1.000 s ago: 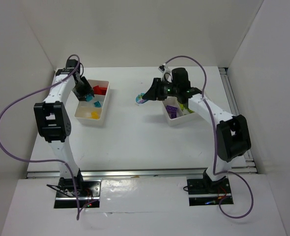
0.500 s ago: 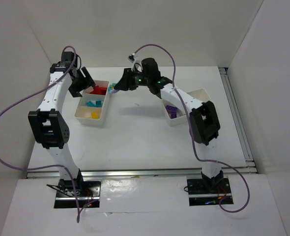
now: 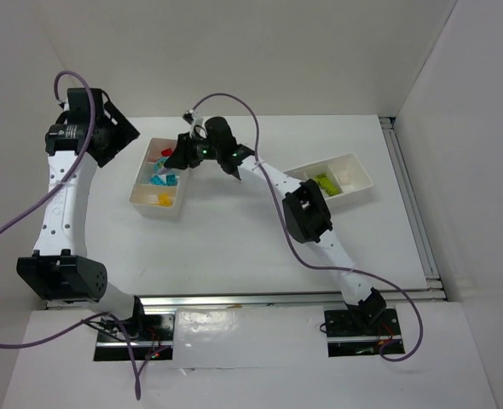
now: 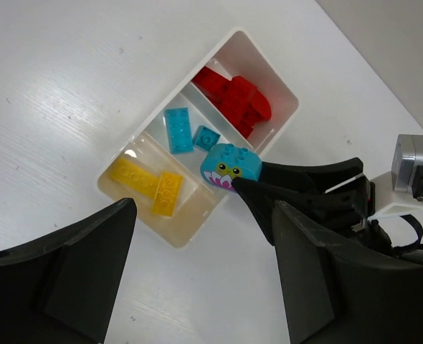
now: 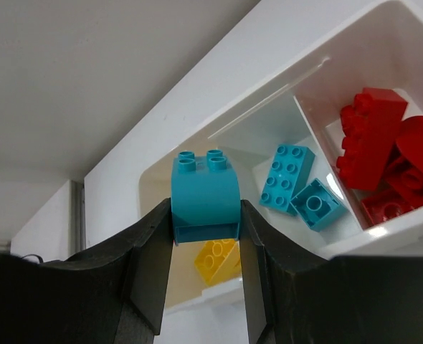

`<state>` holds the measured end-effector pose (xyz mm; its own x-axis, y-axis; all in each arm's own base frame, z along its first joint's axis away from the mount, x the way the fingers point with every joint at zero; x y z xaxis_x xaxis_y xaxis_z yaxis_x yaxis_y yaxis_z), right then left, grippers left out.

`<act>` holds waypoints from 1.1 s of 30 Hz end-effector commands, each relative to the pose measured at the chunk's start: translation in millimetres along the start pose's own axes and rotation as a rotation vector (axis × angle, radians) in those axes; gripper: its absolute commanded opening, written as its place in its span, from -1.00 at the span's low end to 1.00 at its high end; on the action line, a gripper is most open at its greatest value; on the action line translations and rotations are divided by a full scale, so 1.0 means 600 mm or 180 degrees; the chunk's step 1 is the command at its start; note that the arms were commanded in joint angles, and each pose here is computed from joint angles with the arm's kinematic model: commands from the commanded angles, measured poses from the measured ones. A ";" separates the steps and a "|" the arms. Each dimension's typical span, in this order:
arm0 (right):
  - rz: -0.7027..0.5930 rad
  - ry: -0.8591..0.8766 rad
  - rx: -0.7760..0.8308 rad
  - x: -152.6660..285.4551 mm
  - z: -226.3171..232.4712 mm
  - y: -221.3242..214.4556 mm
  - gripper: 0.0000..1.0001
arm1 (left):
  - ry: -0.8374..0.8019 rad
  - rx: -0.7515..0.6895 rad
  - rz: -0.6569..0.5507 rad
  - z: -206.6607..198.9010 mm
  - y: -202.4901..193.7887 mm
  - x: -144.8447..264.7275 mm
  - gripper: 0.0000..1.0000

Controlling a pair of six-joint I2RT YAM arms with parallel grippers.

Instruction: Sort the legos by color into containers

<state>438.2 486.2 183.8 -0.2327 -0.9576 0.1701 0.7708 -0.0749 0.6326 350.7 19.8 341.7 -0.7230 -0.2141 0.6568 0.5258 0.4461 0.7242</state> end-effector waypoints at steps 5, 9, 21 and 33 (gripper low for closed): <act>-0.0346 0.0057 0.0305 -0.031 0.040 0.027 0.05 | 0.0038 0.0051 0.0028 0.011 -0.006 -0.013 0.74; -0.0435 0.0024 0.0356 -0.022 0.056 0.044 0.70 | 0.0014 0.0018 0.0070 0.009 -0.009 -0.018 0.74; -0.0860 -0.1032 0.0352 0.200 0.081 0.134 1.00 | -0.0080 0.0030 0.0017 0.009 -0.012 -0.002 0.74; -0.1596 -0.4402 -0.0214 0.593 -0.011 0.010 1.00 | -0.0281 -0.0089 0.0227 0.000 -0.044 -0.033 0.74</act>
<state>388.6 201.3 274.6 -0.8858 -0.1169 0.4490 0.4557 -0.4015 0.7945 350.3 12.6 303.7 -0.6861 -0.1237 0.7169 0.6042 0.4519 0.6563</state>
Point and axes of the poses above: each gripper's point midway between its finger pads, its own x axis back along the fingers, its own z axis along the line the jaws close on, y = z × x, the point moved 5 cm from there along x, back along the fingers, and after that the axes turned 14 degrees about -x, right-handed, at the moved point
